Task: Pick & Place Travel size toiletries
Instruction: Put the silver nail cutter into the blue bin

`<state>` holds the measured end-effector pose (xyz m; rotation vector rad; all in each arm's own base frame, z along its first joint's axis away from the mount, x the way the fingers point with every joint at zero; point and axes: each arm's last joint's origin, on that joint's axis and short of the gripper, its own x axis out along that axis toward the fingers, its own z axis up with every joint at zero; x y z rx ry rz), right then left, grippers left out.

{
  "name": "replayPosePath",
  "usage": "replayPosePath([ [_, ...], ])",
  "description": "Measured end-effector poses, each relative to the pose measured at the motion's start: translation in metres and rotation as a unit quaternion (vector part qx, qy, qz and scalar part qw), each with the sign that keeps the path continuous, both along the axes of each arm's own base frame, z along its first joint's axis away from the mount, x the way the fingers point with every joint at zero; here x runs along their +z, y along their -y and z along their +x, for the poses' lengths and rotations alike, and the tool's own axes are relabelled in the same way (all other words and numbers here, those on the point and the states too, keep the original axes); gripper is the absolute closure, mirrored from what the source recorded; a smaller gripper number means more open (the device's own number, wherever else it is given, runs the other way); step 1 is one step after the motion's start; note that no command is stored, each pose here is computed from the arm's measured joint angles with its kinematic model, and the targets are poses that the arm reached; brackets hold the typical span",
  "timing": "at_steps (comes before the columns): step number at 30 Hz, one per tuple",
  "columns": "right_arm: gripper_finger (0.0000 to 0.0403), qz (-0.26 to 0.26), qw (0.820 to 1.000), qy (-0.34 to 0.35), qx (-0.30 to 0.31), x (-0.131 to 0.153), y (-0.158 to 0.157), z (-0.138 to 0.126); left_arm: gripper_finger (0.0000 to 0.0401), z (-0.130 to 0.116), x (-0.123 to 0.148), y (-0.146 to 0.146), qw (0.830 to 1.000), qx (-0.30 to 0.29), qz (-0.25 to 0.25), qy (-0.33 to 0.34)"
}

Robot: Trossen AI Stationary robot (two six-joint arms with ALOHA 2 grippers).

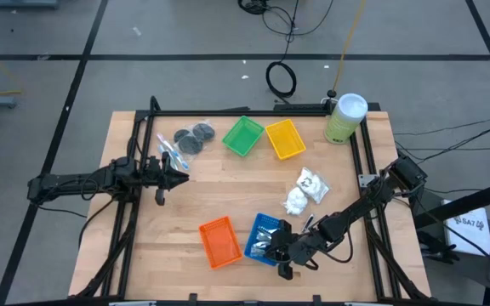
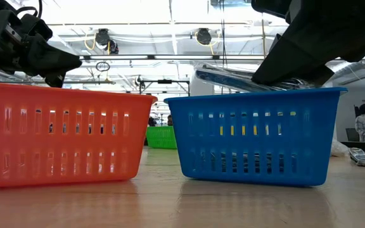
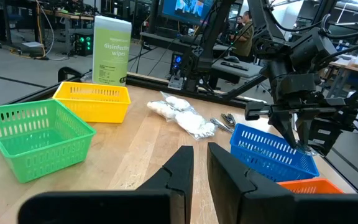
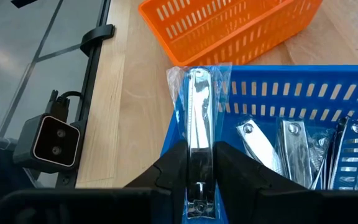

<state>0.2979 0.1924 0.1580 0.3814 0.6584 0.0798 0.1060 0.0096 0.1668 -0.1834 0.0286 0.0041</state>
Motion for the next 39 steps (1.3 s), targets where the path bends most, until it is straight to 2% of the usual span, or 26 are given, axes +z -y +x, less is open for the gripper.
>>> replayPosePath([
  [21,0.0325,-0.009,1.000,0.003,0.006,0.0000,0.0000,0.0000,0.0357,0.0000,0.0001,0.0000,1.000,0.000,0.000,0.000],
  [32,0.0245,-0.014,1.000,0.007,-0.005,0.0004,0.0006,0.0002,0.0357,0.0000,0.0000,0.0000,1.000,0.000,0.000,0.000],
  [39,0.0226,-0.018,1.000,0.008,0.000,0.0004,0.0005,0.0002,0.0357,0.0000,0.0000,0.0000,1.000,0.000,0.000,0.000],
])
